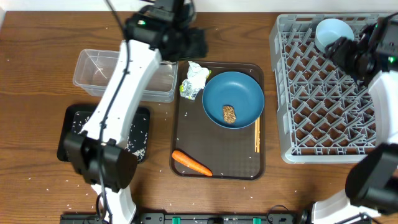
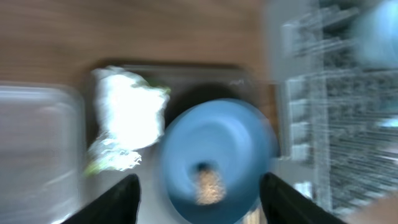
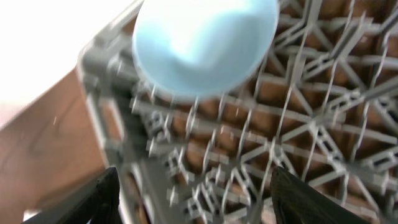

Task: Sort waste into correct bins and load items into the dishwasher rack
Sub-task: 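Lower the light-blue bowl into the rack corner and release with right gripper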

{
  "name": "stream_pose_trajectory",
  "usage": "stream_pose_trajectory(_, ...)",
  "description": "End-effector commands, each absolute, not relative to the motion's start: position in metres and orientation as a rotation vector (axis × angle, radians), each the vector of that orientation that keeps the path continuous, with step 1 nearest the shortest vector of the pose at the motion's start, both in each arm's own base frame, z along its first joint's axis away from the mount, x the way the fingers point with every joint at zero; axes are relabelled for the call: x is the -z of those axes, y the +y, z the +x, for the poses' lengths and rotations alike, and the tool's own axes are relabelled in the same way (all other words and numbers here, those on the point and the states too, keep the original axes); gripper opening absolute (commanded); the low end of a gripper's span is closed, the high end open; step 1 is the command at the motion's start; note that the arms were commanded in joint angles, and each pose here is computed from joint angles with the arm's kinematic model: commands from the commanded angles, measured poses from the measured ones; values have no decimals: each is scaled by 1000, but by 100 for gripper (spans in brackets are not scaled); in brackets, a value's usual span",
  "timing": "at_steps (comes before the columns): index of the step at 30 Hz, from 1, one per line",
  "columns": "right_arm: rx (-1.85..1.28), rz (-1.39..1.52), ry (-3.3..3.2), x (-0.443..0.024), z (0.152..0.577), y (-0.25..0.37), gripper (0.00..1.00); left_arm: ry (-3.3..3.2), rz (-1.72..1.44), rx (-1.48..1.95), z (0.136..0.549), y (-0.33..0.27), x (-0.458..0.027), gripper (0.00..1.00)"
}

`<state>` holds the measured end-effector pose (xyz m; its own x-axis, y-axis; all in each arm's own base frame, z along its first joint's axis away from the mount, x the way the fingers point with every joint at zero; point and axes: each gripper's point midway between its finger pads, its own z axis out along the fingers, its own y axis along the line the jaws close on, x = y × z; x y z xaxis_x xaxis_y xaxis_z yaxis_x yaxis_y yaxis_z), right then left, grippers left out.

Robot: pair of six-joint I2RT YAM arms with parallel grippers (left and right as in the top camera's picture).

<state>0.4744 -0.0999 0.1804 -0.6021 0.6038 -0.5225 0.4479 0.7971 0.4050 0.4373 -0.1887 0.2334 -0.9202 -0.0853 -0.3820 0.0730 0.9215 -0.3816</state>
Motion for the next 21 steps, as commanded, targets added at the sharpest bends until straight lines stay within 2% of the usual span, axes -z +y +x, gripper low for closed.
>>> stream_pose_trajectory(1, -278, 962, 2192, -198, 490, -133, 69, 2666, -57, 215, 435, -128, -244, 69)
stream_pose_trajectory(3, -301, 1065, 2159, -190, 492, -144, 66, 2699, -94, 143, 426, -111, -242, 87)
stream_pose_trajectory(4, -313, 1114, 2141, -186, 493, -149, 65, 2719, -111, 109, 422, -102, -240, 100)
stream_pose_trajectory(10, -363, 1219, 2085, -162, 507, -164, 62, 2795, -171, 37, 407, -78, -232, 98)
stream_pose_trajectory(17, -389, 1257, 2150, -124, 513, -153, 62, 2805, -186, 31, 405, -74, -231, 98)
stream_pose_trajectory(19, -392, 1264, 2165, -115, 515, -150, 59, 2805, -186, 31, 405, -74, -231, 98)
stream_pose_trajectory(21, -406, 1261, 2172, -111, 517, -146, 51, 2805, -186, 31, 405, -74, -231, 98)
